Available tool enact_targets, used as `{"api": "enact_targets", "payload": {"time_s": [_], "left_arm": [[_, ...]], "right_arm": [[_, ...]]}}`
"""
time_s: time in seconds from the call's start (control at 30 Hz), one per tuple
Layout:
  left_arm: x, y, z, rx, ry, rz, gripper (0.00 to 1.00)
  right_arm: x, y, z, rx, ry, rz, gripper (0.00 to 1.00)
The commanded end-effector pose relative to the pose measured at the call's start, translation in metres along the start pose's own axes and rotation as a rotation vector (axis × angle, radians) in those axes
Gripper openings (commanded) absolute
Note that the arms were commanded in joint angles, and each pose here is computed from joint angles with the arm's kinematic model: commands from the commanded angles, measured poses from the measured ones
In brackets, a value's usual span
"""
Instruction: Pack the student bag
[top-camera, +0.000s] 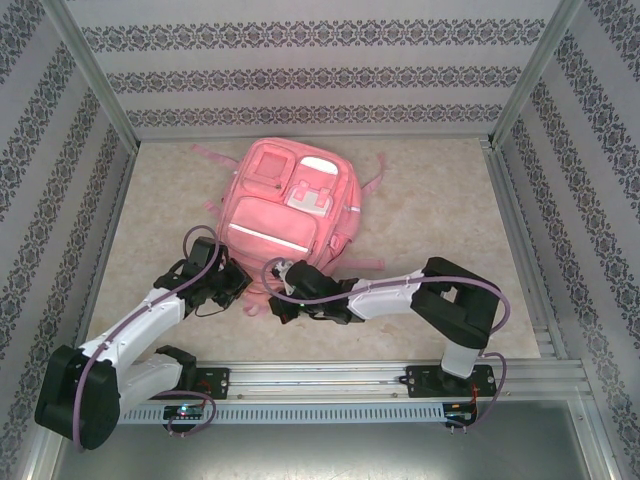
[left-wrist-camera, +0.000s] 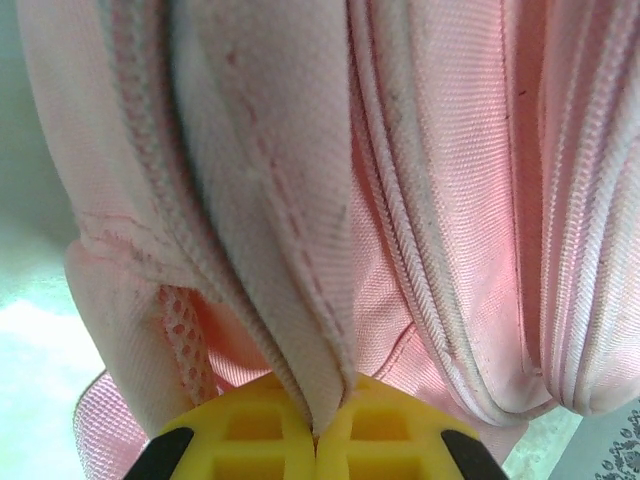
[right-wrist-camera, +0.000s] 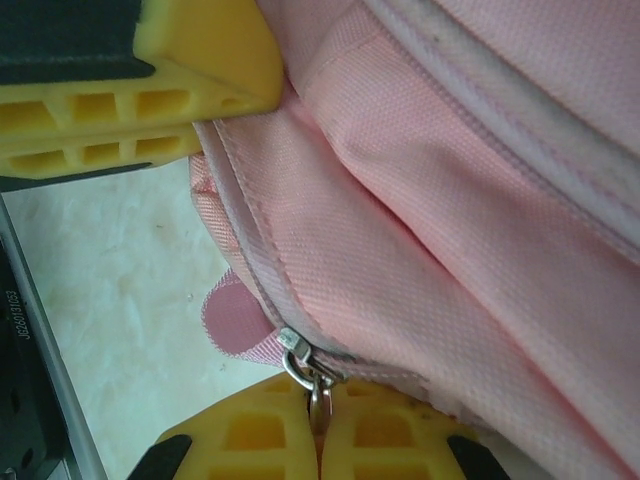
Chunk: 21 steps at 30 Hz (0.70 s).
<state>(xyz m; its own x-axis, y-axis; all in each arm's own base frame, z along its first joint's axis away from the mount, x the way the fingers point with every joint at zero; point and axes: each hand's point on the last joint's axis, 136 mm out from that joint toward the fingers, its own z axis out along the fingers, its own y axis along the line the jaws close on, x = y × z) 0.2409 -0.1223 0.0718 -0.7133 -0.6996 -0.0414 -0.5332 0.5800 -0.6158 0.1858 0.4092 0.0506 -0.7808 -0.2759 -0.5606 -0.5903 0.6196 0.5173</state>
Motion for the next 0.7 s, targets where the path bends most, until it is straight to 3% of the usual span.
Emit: {"api": "enact_targets", "payload": {"time_s": [0.0,0.37,0.67], "left_arm": [[-0.025,0.005,-0.005,-0.009,-0.112,0.017,0.00],[-0.028,-0.002,-0.005,0.002,-0.106,0.051,0.00],[-0.030,-0.005,-0.012,0.003,-0.128,0.086,0.00]], "right_arm": [[0.034,-0.037,-0.013,0.125,0.096,0.009,0.00],[0.024,-0.020,-0.036,0.089,0.118,-0.018,0.00],[0.035,-0.020,-0.042,0.124,0.282,0.040,0.00]]}}
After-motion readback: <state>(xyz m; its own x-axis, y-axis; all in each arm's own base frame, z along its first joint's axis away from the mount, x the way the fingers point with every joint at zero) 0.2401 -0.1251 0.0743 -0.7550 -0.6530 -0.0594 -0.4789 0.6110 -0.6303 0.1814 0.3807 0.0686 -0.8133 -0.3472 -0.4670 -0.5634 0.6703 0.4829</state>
